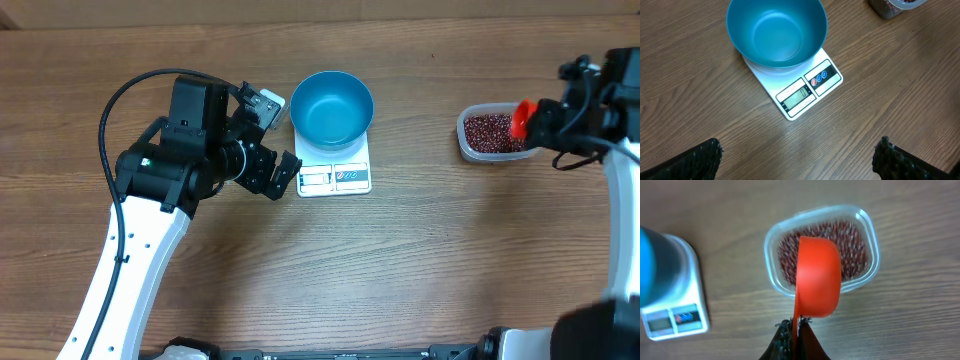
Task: Scoop item into bowl and weigh 150g on scale
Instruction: 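Lower the red scoop into the beans with the right gripper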
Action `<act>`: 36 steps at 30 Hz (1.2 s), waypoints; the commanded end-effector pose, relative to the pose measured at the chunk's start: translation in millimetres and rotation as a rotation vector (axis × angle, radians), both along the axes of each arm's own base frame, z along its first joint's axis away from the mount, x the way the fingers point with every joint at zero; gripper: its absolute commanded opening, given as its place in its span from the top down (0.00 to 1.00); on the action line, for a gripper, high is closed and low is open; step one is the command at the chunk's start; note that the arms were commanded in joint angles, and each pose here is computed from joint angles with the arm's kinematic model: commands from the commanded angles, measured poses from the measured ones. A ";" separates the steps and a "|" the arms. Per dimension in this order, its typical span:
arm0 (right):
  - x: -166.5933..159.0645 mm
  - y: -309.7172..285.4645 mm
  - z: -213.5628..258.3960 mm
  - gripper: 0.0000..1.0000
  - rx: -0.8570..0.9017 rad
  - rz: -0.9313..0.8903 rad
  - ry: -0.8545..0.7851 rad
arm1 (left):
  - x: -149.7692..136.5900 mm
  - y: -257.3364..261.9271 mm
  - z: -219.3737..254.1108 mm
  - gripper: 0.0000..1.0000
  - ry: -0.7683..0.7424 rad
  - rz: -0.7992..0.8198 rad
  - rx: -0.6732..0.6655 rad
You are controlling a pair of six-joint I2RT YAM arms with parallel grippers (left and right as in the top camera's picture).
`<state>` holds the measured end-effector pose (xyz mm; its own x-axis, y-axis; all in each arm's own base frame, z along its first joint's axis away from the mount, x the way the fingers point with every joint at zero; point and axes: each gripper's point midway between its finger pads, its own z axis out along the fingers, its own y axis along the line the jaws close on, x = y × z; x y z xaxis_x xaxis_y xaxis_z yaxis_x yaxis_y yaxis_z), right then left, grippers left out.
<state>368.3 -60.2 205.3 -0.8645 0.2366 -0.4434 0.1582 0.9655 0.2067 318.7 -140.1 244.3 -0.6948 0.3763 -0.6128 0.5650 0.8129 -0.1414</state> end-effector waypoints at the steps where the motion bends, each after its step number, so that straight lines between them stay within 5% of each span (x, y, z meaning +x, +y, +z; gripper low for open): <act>1: 4.3 -5.6 -13.9 0.96 -0.039 0.065 0.035 | 2.1 -1.2 3.3 0.00 -0.011 -0.014 -0.001; 14: 26.1 -24.1 -65.5 0.96 -0.119 0.128 0.120 | 2.2 -1.1 3.3 0.00 -0.011 -0.014 -0.001; 36: 41.6 -39.0 -88.9 0.96 -0.181 0.119 0.127 | 2.1 -1.2 3.3 0.00 -0.011 -0.014 -0.001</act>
<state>409.5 -92.5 124.2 -0.9269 0.0576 -0.3709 0.0477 0.9982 0.0358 318.7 -140.1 244.3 -0.6948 0.3763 -0.6128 0.5650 0.8129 -0.1414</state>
